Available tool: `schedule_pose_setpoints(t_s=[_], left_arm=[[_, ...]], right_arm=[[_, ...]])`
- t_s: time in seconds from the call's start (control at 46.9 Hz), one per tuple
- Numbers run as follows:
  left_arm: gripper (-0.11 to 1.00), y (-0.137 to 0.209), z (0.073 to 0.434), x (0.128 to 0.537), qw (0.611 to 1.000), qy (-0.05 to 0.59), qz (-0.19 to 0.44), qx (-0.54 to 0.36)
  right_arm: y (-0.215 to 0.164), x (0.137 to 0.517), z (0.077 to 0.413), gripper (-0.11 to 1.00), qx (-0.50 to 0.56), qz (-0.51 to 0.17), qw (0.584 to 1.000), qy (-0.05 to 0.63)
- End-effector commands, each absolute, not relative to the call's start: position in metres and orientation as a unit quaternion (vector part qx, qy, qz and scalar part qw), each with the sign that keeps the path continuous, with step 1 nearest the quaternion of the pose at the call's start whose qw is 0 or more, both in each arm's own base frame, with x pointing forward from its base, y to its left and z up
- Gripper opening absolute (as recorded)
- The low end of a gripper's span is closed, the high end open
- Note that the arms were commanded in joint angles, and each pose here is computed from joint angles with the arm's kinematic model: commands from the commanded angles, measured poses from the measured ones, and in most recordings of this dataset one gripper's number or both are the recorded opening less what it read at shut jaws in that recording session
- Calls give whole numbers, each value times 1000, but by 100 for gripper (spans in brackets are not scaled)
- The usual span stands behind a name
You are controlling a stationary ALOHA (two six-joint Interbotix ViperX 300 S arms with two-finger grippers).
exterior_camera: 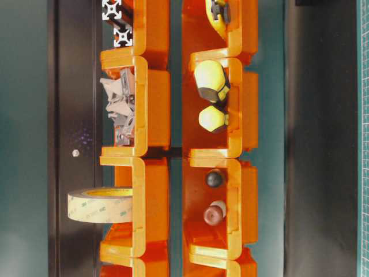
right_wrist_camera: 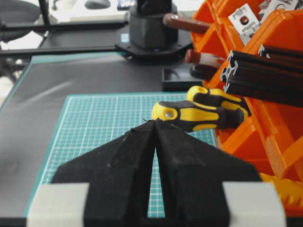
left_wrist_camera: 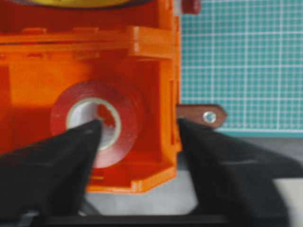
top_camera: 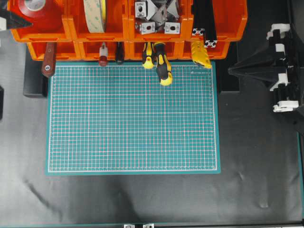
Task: Pick vinyl tape from container rack with left arm.
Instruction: 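Move the left gripper up to the red tape roll in the top-left bin, then close the left gripper on the red vinyl tape roll's rim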
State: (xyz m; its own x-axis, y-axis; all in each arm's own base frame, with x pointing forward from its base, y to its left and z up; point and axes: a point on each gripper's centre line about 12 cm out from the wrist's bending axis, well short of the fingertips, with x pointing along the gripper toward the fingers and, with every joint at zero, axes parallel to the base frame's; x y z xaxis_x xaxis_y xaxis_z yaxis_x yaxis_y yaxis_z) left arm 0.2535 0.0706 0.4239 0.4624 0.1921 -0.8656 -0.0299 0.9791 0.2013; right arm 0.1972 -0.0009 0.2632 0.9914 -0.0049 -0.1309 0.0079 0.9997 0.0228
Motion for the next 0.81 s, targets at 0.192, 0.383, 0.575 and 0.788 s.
schedule_pose_setpoints(t_s=[0.192, 0.383, 0.575, 0.788], left_arm=[[84, 78, 416, 261, 845, 525, 71, 74], [83, 80, 404, 262, 836, 539, 71, 69], [83, 82, 393, 261, 832, 547, 73, 66], [82, 86, 390, 262, 835, 541, 79, 65]], right_arm=[[-1, 200, 272, 0, 12, -4, 998, 56], [-1, 199, 271, 0, 12, -4, 998, 56], [-1, 199, 272, 0, 12, -4, 998, 56], [-1, 199, 271, 0, 12, -4, 998, 56]])
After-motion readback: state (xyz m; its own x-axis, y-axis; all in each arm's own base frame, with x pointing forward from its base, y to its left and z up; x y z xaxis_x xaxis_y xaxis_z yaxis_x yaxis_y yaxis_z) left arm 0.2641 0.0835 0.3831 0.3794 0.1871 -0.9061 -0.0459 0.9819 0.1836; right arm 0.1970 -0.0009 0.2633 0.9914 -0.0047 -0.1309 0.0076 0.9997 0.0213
